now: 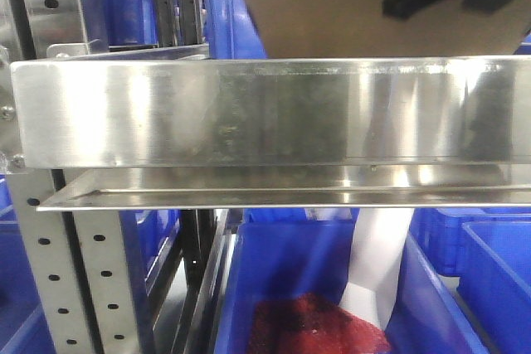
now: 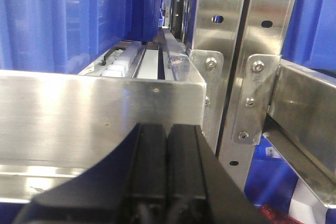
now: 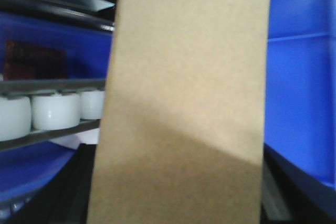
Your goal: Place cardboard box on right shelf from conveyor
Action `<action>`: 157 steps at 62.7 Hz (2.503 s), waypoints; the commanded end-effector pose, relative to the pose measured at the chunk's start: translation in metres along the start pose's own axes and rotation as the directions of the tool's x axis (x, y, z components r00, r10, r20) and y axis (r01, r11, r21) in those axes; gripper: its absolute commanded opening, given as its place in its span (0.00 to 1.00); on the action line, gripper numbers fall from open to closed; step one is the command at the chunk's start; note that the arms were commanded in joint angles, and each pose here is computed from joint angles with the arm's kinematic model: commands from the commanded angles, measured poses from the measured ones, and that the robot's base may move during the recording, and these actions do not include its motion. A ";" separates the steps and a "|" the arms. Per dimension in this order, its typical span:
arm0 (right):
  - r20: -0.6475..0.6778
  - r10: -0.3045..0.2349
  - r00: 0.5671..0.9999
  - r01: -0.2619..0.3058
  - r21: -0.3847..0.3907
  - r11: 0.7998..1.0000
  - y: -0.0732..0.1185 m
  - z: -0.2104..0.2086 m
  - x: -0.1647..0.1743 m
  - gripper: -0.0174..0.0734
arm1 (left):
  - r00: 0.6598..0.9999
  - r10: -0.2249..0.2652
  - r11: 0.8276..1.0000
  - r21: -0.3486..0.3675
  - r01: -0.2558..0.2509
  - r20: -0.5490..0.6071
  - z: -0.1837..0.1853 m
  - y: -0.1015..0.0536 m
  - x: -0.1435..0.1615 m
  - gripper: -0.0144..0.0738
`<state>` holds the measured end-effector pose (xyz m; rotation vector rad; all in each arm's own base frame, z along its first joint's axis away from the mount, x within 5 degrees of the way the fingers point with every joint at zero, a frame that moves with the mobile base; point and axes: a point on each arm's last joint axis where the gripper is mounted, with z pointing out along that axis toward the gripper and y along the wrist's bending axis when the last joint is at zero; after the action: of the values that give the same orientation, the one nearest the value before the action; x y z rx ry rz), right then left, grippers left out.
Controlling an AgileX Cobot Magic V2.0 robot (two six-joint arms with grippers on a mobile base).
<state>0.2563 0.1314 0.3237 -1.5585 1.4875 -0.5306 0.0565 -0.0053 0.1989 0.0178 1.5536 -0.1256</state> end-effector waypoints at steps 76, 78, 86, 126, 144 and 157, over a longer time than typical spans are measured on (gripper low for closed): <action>0.045 0.194 0.980 -0.198 0.109 0.974 -0.025 -0.020 0.005 0.86 | 0.994 -0.012 1.000 0.004 0.012 0.105 -0.001 0.000 -0.010 0.03; 0.057 0.213 0.975 -0.219 0.113 0.969 -0.027 -0.025 0.004 0.86 | 0.994 -0.012 1.000 0.004 0.012 0.105 -0.001 0.000 -0.010 0.03; 0.125 0.321 0.939 -0.335 0.116 0.935 -0.031 -0.043 0.001 0.86 | 0.994 -0.012 1.000 0.004 0.012 0.105 -0.001 0.000 -0.010 0.03; 0.363 0.903 0.229 -0.957 -0.088 0.278 -0.037 -0.151 0.006 0.22 | 0.994 -0.012 1.000 0.004 0.012 0.105 -0.001 0.000 -0.010 0.03; 0.398 0.898 0.185 -0.970 -0.074 0.233 -0.037 -0.163 0.010 0.23 | 0.994 -0.012 1.000 0.004 0.012 0.105 -0.001 0.000 -0.010 0.03; 0.390 0.902 0.187 -0.970 -0.072 0.233 -0.037 -0.160 0.010 0.23 | 0.994 -0.012 1.000 0.004 0.012 0.105 -0.001 0.000 -0.010 0.03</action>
<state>0.1513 0.0697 0.4162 -0.2552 1.8110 0.3582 0.0565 -0.0053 0.1989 0.0178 1.5536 -0.1256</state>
